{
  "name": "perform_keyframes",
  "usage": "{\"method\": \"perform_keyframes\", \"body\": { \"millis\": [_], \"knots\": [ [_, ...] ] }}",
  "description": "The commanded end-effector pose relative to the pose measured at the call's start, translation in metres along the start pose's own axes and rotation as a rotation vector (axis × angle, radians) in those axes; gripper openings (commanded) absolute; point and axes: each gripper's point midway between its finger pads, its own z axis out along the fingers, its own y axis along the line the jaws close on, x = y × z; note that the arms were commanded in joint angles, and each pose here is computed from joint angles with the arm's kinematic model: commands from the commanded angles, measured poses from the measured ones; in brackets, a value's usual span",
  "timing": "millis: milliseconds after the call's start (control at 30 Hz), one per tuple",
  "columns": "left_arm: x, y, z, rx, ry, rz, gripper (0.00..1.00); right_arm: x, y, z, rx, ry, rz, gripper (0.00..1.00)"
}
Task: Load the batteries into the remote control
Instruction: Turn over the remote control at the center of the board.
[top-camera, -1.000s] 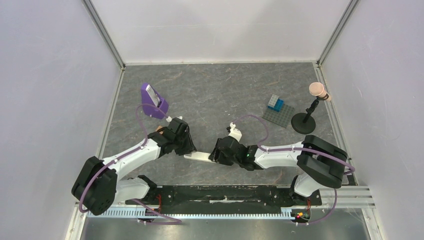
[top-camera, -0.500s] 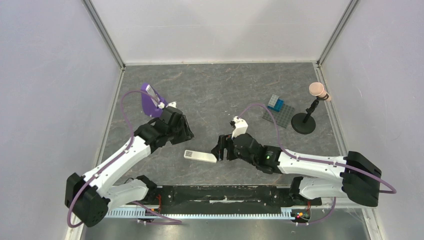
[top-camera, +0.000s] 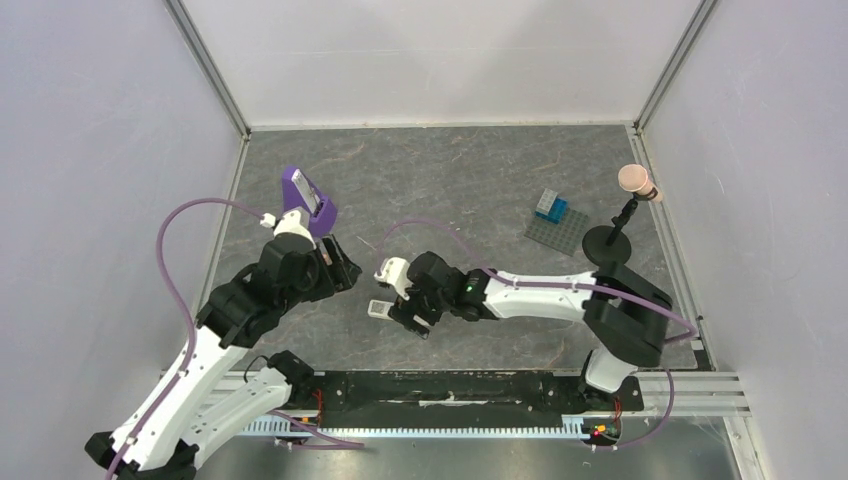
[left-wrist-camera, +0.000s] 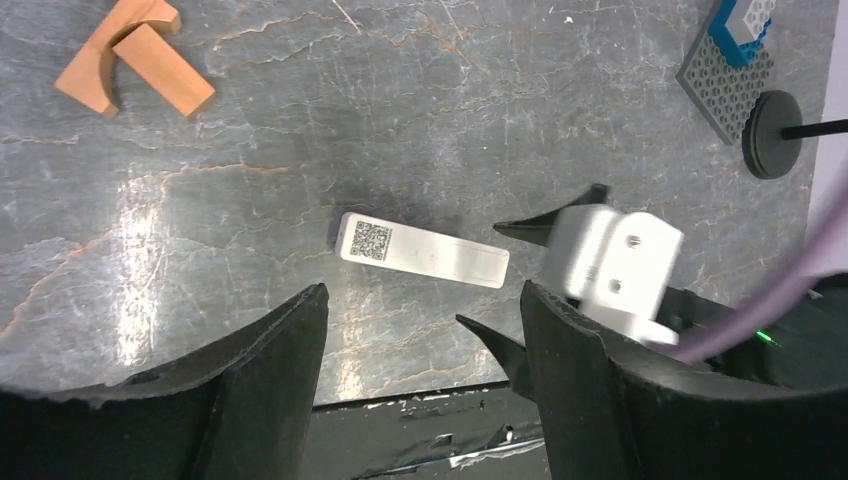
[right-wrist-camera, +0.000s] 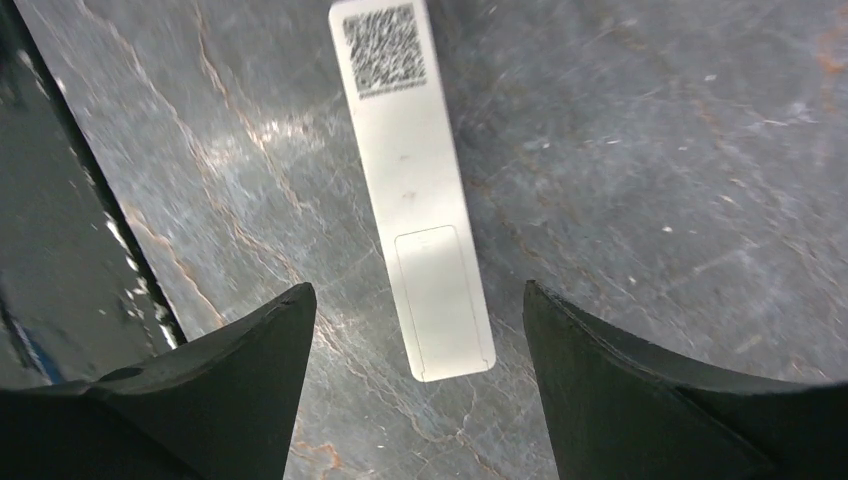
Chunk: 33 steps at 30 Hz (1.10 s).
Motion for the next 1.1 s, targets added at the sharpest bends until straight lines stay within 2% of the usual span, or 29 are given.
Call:
{"method": "perform_keyframes", "body": {
  "millis": [0, 233, 400, 500, 633, 767, 933, 1067],
  "knots": [
    [-0.008, 0.011, -0.019, -0.038, -0.037, -0.022, 0.77, 0.008, 0.015, 0.01, -0.126, 0.081, -0.152, 0.78],
    [-0.007, 0.011, -0.024, -0.029, -0.033, -0.022, 0.78, 0.023, 0.007, 0.022, -0.093, 0.131, -0.158, 0.76],
    [-0.007, 0.01, -0.026, -0.019, -0.037, -0.022, 0.79, 0.028, -0.002, 0.029, -0.083, 0.162, -0.135, 0.7],
    [-0.007, 0.011, -0.027, -0.015, -0.041, -0.02, 0.79, 0.033, -0.006, 0.031, -0.101, 0.191, -0.11, 0.61],
    [-0.005, 0.011, -0.027, -0.012, -0.04, -0.025, 0.79, 0.034, -0.008, 0.032, -0.101, 0.199, -0.086, 0.42],
    [-0.001, 0.009, -0.024, 0.002, -0.02, -0.027, 0.79, 0.026, -0.015, 0.03, -0.034, 0.136, -0.033, 0.25],
    [0.005, 0.003, -0.019, 0.043, -0.001, -0.025, 0.78, 0.011, -0.016, 0.02, 0.0, 0.037, 0.059, 0.14],
    [0.006, -0.003, -0.017, 0.088, -0.014, -0.032, 0.78, -0.012, -0.011, 0.007, -0.017, -0.067, 0.187, 0.13]
  ]
}}
